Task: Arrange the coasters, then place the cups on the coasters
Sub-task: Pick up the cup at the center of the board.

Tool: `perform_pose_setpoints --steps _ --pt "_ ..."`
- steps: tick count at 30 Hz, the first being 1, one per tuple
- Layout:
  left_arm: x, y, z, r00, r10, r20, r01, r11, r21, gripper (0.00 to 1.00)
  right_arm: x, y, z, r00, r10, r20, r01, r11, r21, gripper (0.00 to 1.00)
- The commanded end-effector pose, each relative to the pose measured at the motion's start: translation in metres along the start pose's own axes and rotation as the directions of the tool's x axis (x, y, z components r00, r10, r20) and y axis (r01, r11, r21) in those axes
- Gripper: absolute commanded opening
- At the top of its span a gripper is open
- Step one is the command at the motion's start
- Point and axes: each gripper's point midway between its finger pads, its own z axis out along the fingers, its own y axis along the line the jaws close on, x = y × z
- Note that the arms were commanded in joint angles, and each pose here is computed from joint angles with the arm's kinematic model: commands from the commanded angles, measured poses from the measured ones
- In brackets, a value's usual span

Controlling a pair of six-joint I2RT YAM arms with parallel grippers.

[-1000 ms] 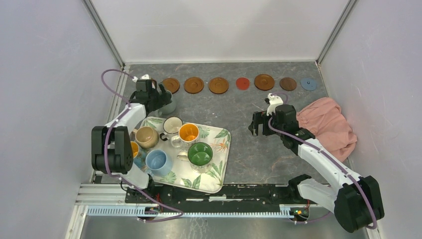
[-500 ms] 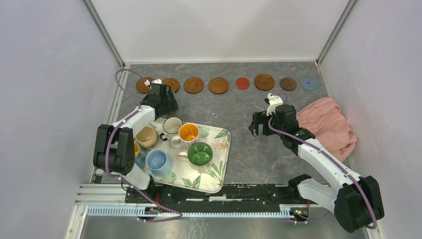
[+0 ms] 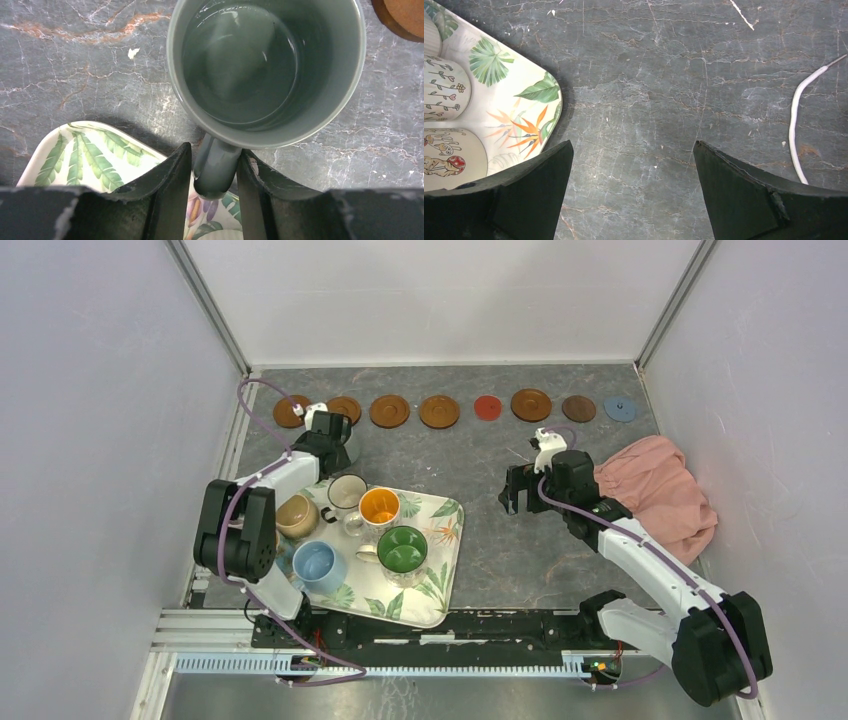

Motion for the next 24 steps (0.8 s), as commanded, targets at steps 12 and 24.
perform_pose_setpoints --steps 12,24 --pt "-0.046 -0.005 -0.016 0.977 -0.102 0.185 0.099 0.995 0.024 0.02 -0.01 0.007 0.001 0.999 -0.038 0.035 0.039 0.999 -0.026 0.98" --pt "-0.108 0.01 -0.033 0.941 -0.108 0.321 0.134 0.989 -0.059 0.02 -0.013 0.007 0.0 0.998 -0.043 0.042 0.044 0.999 -0.023 0.98"
